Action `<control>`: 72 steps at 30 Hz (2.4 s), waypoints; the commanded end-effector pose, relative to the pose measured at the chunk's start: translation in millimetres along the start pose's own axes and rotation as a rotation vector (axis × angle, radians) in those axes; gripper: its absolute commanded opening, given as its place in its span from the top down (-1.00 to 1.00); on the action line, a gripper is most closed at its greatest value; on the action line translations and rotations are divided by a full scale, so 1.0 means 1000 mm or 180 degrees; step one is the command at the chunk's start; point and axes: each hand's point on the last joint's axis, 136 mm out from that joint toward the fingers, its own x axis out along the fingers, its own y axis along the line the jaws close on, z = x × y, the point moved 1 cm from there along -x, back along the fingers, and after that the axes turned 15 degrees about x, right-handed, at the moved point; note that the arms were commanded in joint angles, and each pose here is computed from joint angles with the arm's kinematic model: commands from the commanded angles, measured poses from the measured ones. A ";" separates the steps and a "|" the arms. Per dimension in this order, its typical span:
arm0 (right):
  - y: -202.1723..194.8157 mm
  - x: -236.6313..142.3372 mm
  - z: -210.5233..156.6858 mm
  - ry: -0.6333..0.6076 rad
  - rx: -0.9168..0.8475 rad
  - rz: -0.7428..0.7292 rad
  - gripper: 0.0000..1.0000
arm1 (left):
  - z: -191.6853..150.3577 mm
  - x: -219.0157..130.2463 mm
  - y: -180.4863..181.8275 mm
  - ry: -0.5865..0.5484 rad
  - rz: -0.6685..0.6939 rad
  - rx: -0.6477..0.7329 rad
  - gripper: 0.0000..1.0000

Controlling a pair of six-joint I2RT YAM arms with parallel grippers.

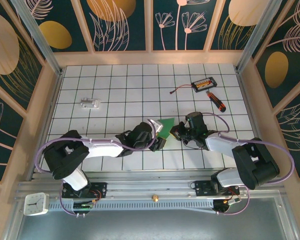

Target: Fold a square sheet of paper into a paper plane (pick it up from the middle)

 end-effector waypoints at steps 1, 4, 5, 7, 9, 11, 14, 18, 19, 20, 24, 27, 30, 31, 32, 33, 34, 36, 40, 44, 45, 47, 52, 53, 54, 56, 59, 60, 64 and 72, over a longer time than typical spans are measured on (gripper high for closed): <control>0.015 0.001 -0.004 0.0084 0.0067 0.0141 1.00 | 0.007 0.008 0.002 0.0018 0.0164 0.0264 -0.21; 0.019 0.001 -0.005 0.0111 0.0083 0.0180 1.00 | 0.002 0.012 0.001 0.0110 0.0194 0.0367 -0.23; 0.020 0.000 -0.005 0.0113 0.0088 0.0190 1.00 | 0.001 0.013 0.000 0.0137 0.0204 0.0397 -0.24; 0.022 0.000 -0.005 0.0119 0.0096 0.0209 1.00 | 0.000 0.015 0.001 0.0184 0.0246 0.0468 -0.24; 0.023 0.000 -0.005 0.0125 0.0107 0.0219 1.00 | -0.009 0.023 0.003 0.0304 0.0295 0.0531 -0.24; 0.023 0.001 -0.005 0.0131 0.0113 0.0222 1.00 | -0.011 0.025 0.004 0.0353 0.0337 0.0582 -0.23; 0.023 0.002 -0.006 0.0151 0.0126 0.0232 1.00 | -0.012 0.028 0.008 0.0386 0.0407 0.0621 -0.17; 0.021 0.002 -0.006 0.0145 0.0132 0.0219 1.00 | -0.011 0.031 0.010 0.0401 0.0457 0.0630 -0.02; 0.020 0.002 -0.005 0.0145 0.0133 0.0213 1.00 | -0.010 0.030 0.010 0.0390 0.0463 0.0623 0.00; 0.019 0.003 -0.005 0.0146 0.0136 0.0207 1.00 | -0.008 0.030 0.010 0.0376 0.0461 0.0611 0.03; 0.016 0.004 -0.005 0.0143 0.0144 0.0186 1.00 | -0.006 0.030 0.010 0.0348 0.0467 0.0574 0.16; 0.014 0.005 -0.006 0.0162 0.0154 0.0180 1.00 | -0.005 0.031 0.010 0.0345 0.0474 0.0569 0.24; 0.013 0.006 -0.006 0.0161 0.0151 0.0176 1.00 | -0.005 0.032 0.010 0.0365 0.0474 0.0560 0.33; 0.012 0.006 -0.005 0.0155 0.0152 0.0171 1.00 | -0.005 0.032 0.010 0.0373 0.0471 0.0555 0.34; 0.012 0.006 -0.005 0.0152 0.0152 0.0165 1.00 | -0.005 0.032 0.010 0.0372 0.0466 0.0554 0.36; 0.011 0.007 -0.006 0.0156 0.0153 0.0162 1.00 | -0.006 0.032 0.009 0.0375 0.0465 0.0547 0.38; 0.010 0.007 -0.005 0.0153 0.0158 0.0155 1.00 | -0.005 0.031 0.010 0.0375 0.0469 0.0535 0.39; 0.009 0.007 -0.005 0.0156 0.0164 0.0153 1.00 | -0.005 0.032 0.009 0.0367 0.0446 0.0510 0.39; 0.008 0.008 -0.005 0.0159 0.0183 0.0157 1.00 | -0.005 0.031 0.006 0.0364 0.0403 0.0452 0.32; 0.008 0.008 -0.005 0.0159 0.0184 0.0156 1.00 | -0.002 0.029 0.002 0.0324 0.0337 0.0397 0.24; 0.008 0.008 -0.005 0.0158 0.0183 0.0159 1.00 | -0.002 0.029 0.002 0.0315 0.0320 0.0384 0.24; 0.009 0.008 -0.005 0.0160 0.0181 0.0161 1.00 | -0.002 0.029 0.002 0.0308 0.0324 0.0370 0.28; 0.008 0.009 -0.005 0.0163 0.0187 0.0152 1.00 | -0.003 0.031 0.004 0.0355 0.0376 0.0366 0.44; 0.008 0.009 -0.005 0.0168 0.0190 0.0155 1.00 | -0.003 0.031 0.005 0.0354 0.0386 0.0358 0.46; 0.007 0.009 -0.006 0.0178 0.0189 0.0152 1.00 | -0.003 0.031 0.006 0.0352 0.0402 0.0348 0.48; 0.008 0.009 -0.006 0.0177 0.0192 0.0162 1.00 | -0.004 0.031 0.007 0.0364 0.0436 0.0330 0.52; 0.009 0.009 -0.006 0.0177 0.0184 0.0167 1.00 | -0.004 0.029 0.011 0.0351 0.0504 0.0303 0.59; 0.009 0.009 -0.006 0.0178 0.0180 0.0167 1.00 | -0.003 0.029 0.011 0.0344 0.0513 0.0295 0.61; 0.011 0.008 -0.006 0.0181 0.0165 0.0178 0.98 | -0.004 0.028 0.013 0.0348 0.0546 0.0252 0.72; 0.012 0.004 -0.003 0.0117 0.0101 0.0183 0.74 | -0.004 0.028 0.009 0.0312 0.0480 0.0079 0.85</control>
